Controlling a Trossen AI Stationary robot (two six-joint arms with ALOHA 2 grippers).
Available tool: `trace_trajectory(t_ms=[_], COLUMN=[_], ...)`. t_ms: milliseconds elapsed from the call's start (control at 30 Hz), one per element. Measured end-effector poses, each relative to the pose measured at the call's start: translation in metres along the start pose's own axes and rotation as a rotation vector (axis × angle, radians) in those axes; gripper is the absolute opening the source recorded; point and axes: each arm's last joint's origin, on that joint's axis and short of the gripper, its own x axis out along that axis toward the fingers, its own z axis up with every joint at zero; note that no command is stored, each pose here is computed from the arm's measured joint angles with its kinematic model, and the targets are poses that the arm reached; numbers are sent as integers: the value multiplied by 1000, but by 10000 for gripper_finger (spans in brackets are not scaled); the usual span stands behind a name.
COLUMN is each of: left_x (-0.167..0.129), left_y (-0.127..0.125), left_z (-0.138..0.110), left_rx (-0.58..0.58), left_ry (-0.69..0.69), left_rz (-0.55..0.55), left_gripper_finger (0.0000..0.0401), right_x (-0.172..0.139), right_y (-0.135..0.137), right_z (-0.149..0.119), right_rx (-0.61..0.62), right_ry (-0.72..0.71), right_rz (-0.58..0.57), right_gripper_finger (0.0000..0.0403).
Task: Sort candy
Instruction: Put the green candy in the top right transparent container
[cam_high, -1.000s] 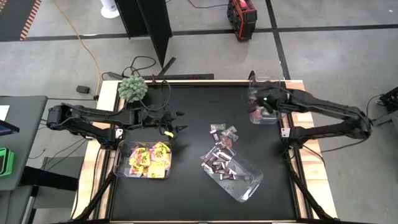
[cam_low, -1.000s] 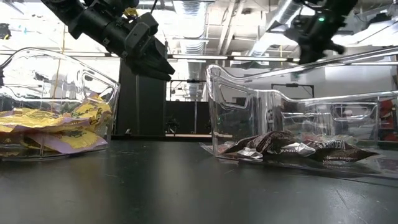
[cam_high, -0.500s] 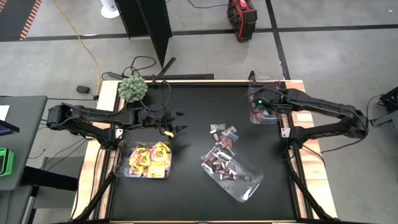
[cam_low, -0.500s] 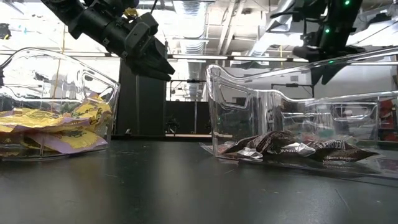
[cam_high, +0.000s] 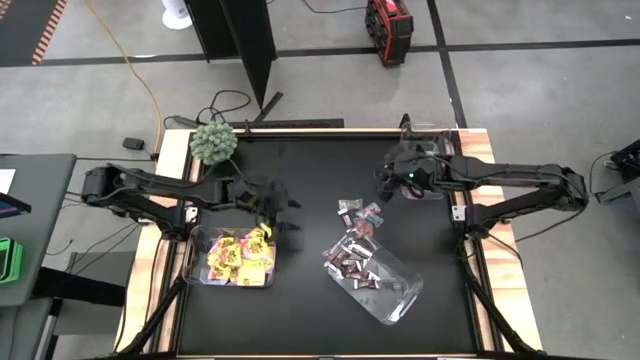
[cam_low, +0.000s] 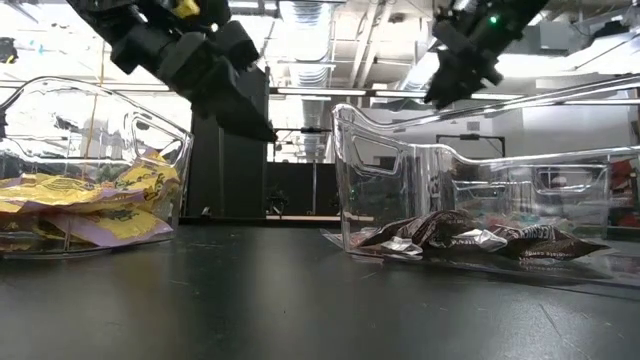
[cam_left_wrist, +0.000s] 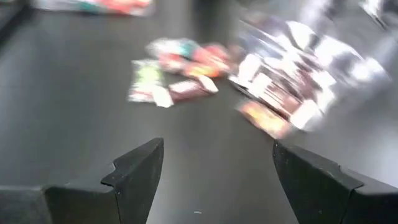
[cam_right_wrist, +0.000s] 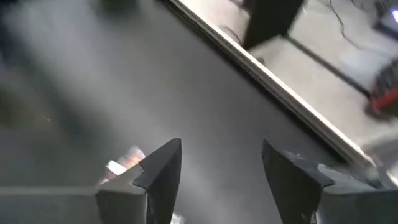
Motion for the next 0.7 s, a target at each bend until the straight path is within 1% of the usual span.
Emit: trace_trajectory(t_ms=[67, 167, 200, 300, 433, 500, 567, 633, 700], left_x=[12, 30, 37, 53, 65, 67, 68, 67, 67], left_y=[-6, -15, -17, -20, -18, -18, -18, -17, -17], left_z=[-6, -15, -13, -10, 3, 7, 7, 11, 11], left_rx=[62, 136, 158, 186, 181, 180, 172, 174, 175], left_ry=[21, 65, 69, 98, 102, 97, 103, 82, 82], left_rz=[-80, -182, -205, -215, -206, -198, -190, -174, -166], left_gripper_finger=[297, 297, 297, 297, 297, 297, 297, 297, 297], right_x=[0, 2, 3, 12, 34, 47, 62, 76, 90], right_y=[6, 16, 19, 31, 42, 41, 38, 33, 28], right_z=[1, -2, -5, -12, -28, -35, -40, -44, -43], right_rx=[-36, -111, -134, -211, -335, -355, -345, -332, -328], right_ry=[-21, 11, 34, 94, 240, 329, 403, 464, 477], right_rz=[24, 105, 129, 168, 166, 138, 125, 150, 186], right_gripper_finger=[234, 233, 232, 232, 232, 232, 232, 232, 232])
